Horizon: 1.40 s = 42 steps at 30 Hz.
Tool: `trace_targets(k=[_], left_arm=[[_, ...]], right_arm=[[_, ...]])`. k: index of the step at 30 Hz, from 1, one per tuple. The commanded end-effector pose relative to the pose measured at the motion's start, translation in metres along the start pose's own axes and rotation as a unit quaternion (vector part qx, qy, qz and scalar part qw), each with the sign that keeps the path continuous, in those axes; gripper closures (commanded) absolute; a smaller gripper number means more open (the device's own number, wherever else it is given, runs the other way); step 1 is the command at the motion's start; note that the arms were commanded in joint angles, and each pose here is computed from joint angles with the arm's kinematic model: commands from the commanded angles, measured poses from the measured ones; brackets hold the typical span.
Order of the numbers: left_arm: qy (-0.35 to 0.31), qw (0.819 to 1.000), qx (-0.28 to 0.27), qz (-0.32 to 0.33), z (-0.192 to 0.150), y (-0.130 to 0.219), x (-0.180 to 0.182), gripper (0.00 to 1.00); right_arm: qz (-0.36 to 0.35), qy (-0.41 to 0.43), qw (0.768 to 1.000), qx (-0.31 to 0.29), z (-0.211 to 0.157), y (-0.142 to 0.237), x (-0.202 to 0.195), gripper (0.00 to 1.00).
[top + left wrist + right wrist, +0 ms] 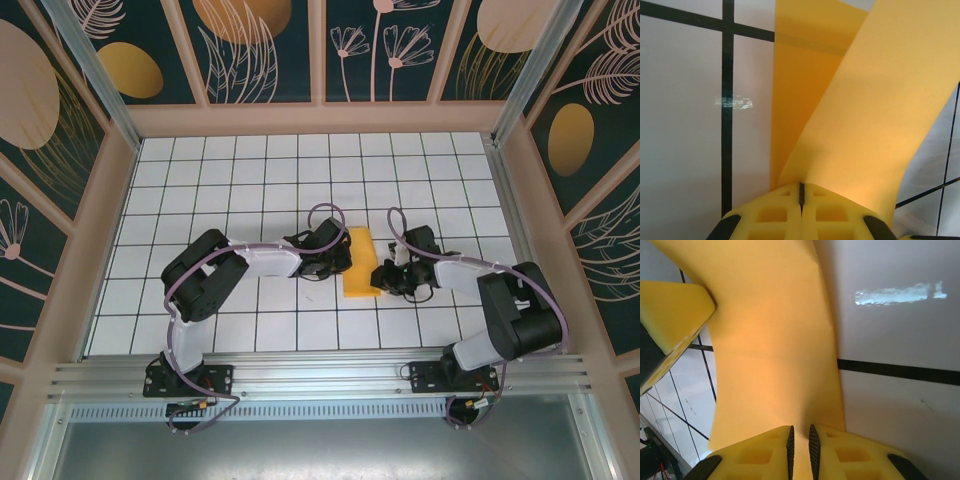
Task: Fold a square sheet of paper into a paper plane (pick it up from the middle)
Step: Fold the square sheet of paper in half at the center of the table.
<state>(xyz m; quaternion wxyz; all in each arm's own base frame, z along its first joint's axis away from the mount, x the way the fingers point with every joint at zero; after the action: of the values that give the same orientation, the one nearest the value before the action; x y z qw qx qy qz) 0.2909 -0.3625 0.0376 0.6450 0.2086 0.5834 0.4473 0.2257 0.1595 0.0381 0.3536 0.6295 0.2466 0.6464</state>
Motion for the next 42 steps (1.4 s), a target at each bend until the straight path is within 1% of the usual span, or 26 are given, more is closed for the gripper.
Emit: trace_targets(k=[1,3,7,11,16,19,23,26,28,35,38,42], left_arm=[[-0.007,0.997,0.037,0.069,-0.022,-0.017,0.04,0.98],[-0.007,0.997,0.038,0.069,-0.023,-0.017,0.04,0.98],[-0.007,0.997,0.037,0.068,-0.022,-0.016,0.039,0.98],[-0.008,0.997,0.038,0.067,-0.022,-0.017,0.039,0.98],[-0.008,0.997,0.039,0.066,-0.022,-0.017,0.038,0.98],[-0.009,0.997,0.04,0.066,-0.022,-0.018,0.038,0.98],[-0.009,0.997,0.04,0.067,-0.022,-0.018,0.039,0.98],[-0.009,0.997,0.04,0.066,-0.022,-0.018,0.038,0.98],[-0.01,0.997,0.04,0.066,-0.022,-0.018,0.038,0.98],[-0.012,0.997,0.042,0.064,-0.023,-0.018,0.037,0.98],[-0.012,0.997,0.042,0.063,-0.022,-0.018,0.036,0.98],[-0.013,0.997,0.044,0.061,-0.022,-0.018,0.035,0.98]], right_arm=[[-0.028,-0.02,0.999,0.002,-0.005,-0.003,-0.014,0.78],[-0.023,-0.015,1.0,-0.005,-0.002,0.002,-0.009,0.78],[0.009,0.002,1.0,-0.021,0.002,0.017,0.011,0.78],[0.053,0.008,0.999,-0.009,-0.007,0.017,0.021,0.78],[0.006,-0.02,1.0,0.01,-0.019,0.002,-0.007,0.78],[-0.008,-0.03,0.999,0.018,-0.024,-0.003,-0.016,0.78],[-0.01,-0.019,1.0,0.004,-0.015,0.006,-0.007,0.78],[0.014,-0.006,1.0,-0.011,-0.012,0.016,0.007,0.78],[0.022,-0.004,1.0,-0.013,-0.014,0.018,0.009,0.78],[-0.039,-0.029,0.999,0.003,-0.022,0.004,-0.022,0.78],[-0.044,-0.024,0.999,-0.002,-0.014,0.008,-0.017,0.78],[-0.026,0.005,0.999,-0.044,0.012,0.027,0.01,0.78]])
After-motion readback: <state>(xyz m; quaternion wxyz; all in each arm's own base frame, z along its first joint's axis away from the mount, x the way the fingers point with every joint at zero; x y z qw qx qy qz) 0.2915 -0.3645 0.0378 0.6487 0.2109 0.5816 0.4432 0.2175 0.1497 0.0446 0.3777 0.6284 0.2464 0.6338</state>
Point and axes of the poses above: each hand's point on the last joint's axis, 136 mm out from that joint toward the fingers, its own y axis back along the fingers, its own x axis along the line the jaws close on, z = x × y, the point moved 3 cm from there along y, back along the fingers
